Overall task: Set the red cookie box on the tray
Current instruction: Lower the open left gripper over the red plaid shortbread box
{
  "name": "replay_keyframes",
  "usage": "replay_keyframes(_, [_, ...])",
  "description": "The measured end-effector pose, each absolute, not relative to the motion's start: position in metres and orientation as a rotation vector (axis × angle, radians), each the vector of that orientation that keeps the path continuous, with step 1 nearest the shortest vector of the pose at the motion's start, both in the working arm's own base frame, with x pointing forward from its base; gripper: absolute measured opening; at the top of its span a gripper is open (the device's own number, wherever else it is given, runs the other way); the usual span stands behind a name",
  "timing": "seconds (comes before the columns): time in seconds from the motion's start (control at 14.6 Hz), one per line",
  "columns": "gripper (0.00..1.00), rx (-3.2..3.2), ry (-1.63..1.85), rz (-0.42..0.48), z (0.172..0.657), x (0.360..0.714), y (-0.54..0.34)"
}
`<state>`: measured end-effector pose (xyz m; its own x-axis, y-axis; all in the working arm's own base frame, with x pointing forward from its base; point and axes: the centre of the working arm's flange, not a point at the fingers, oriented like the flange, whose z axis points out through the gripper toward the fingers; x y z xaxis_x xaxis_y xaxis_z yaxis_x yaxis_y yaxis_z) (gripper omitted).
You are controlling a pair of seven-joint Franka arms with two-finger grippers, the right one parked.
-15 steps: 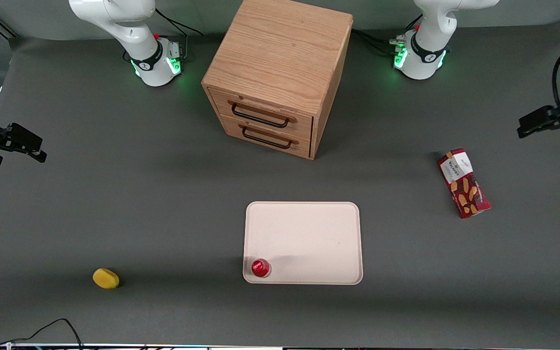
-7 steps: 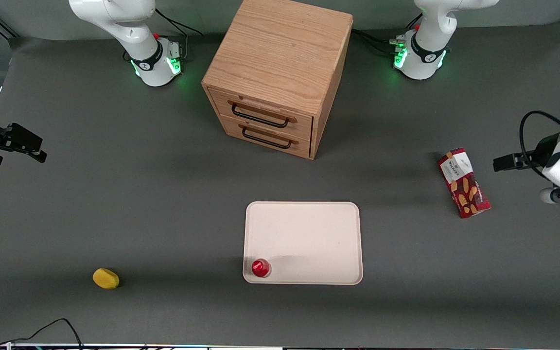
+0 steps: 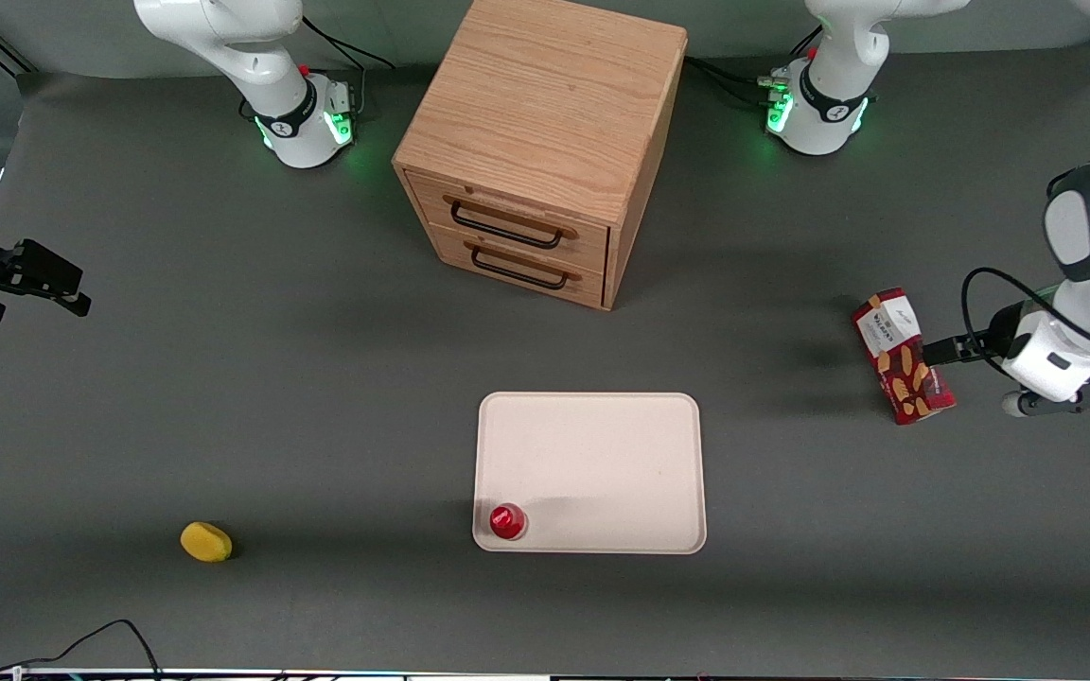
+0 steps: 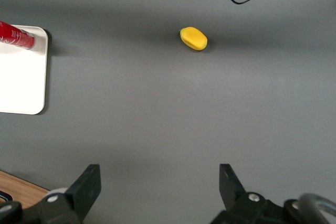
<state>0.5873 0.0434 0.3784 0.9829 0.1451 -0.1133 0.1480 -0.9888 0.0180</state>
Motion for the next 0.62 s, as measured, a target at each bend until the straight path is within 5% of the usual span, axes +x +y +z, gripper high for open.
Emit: replay_keyframes(0.62, [1.00,3.073,0.286,-0.067,0.276,0.556,0.067])
